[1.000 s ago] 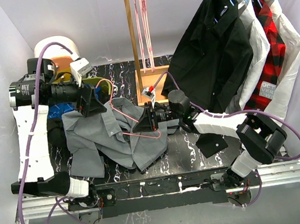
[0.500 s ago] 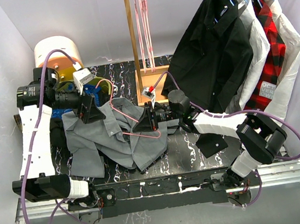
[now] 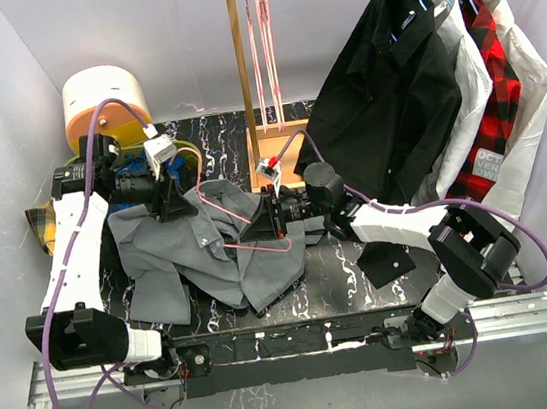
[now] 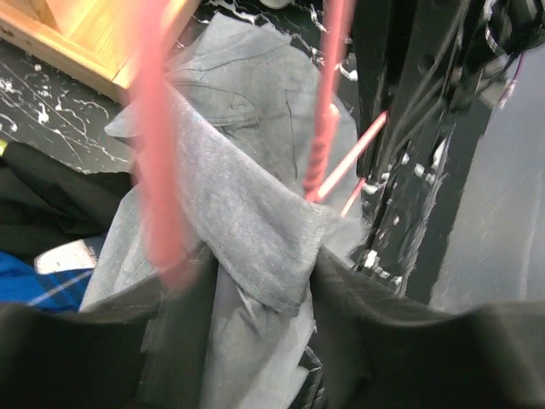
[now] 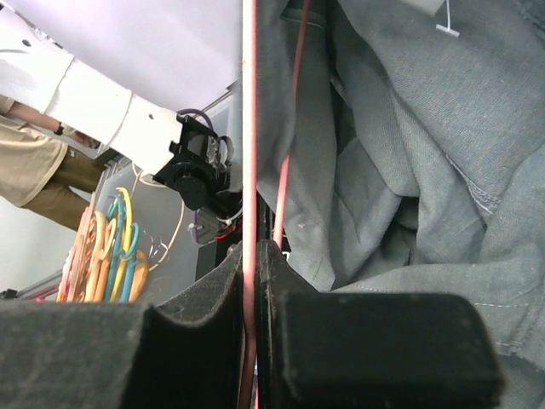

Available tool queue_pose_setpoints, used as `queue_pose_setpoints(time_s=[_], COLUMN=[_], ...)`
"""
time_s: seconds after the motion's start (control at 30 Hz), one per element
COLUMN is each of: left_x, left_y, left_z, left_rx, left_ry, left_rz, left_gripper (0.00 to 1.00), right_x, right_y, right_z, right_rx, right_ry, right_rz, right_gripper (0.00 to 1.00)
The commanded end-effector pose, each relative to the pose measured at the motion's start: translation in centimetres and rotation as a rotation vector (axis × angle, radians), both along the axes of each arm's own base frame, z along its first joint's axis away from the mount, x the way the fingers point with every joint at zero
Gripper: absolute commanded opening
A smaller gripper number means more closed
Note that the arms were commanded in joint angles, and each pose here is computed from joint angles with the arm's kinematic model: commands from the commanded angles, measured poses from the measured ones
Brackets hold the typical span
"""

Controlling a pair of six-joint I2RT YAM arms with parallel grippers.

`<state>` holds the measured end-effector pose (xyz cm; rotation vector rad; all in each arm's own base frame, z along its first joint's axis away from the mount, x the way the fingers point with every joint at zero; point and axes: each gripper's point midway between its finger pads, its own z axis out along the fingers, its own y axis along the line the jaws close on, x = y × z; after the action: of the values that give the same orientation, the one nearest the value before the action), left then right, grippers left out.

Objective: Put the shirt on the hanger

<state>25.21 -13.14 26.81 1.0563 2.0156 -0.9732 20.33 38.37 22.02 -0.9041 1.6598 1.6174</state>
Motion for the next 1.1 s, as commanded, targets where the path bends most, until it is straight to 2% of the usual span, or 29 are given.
queue_pose_setpoints(time_s=[0.0,0.03,0.07,0.3,0.33,0.37,0.4,0.43,0.6,0.8,0.93,1.07], left_x=[-0.5,-0.6,-0.7,-2.8,-2.9,-3.0,-3.0,-3.1,-3.9,-6.5,-7.5,-7.4], left_y=[-0.7,-0.7,-0.7,-0.4,-0.4,-0.3,-0.3,-0.3,0.3,0.2,0.3,0.4], left_z=[1.5,1.3,1.2,1.7,2.2,2.8,3.7,4.7,8.3,10.7,10.9,10.9], left_rx=[-0.068,-0.066,-0.062,-0.033,-0.033,-0.030,-0.029,-0.030,0.003,-0.018,-0.009,-0.008], left_ry=[-0.086,-0.083,-0.076,-0.055,-0.066,-0.081,-0.111,-0.140,-0.248,-0.354,-0.383,-0.378], left_rz=[-0.023,-0.021,-0.019,-0.055,-0.048,-0.035,-0.021,-0.007,0.057,0.070,0.077,0.096], left_gripper=[0.25,0.07,0.00,0.00,0.00,0.00,0.00,0.00,0.00,0.00,0.00,0.00], right_x=[0.6,0.6,0.6,1.0,1.0,1.1,1.2,1.4,1.7,3.6,3.3,1.7], right_y=[0.8,0.8,0.8,0.3,0.1,-0.2,-0.5,-1.0,-5.4,-12.1,-12.2,-9.6], right_z=[3.9,4.0,4.2,7.5,8.0,8.3,8.8,8.8,8.8,7.6,6.5,6.1], right_rx=[0.097,0.099,0.102,0.153,0.156,0.152,0.146,0.129,0.122,0.183,0.187,0.189], right_ry=[-0.104,-0.103,-0.102,-0.121,-0.127,-0.130,-0.141,-0.154,-0.204,-0.080,-0.026,-0.017], right_rz=[0.006,0.004,0.003,-0.069,-0.086,-0.104,-0.128,-0.160,-0.334,-0.544,-0.488,-0.360], right_gripper=[0.08,0.08,0.08,0.10,0.22,0.45,0.86,0.97,0.98,0.98,0.95,0.84])
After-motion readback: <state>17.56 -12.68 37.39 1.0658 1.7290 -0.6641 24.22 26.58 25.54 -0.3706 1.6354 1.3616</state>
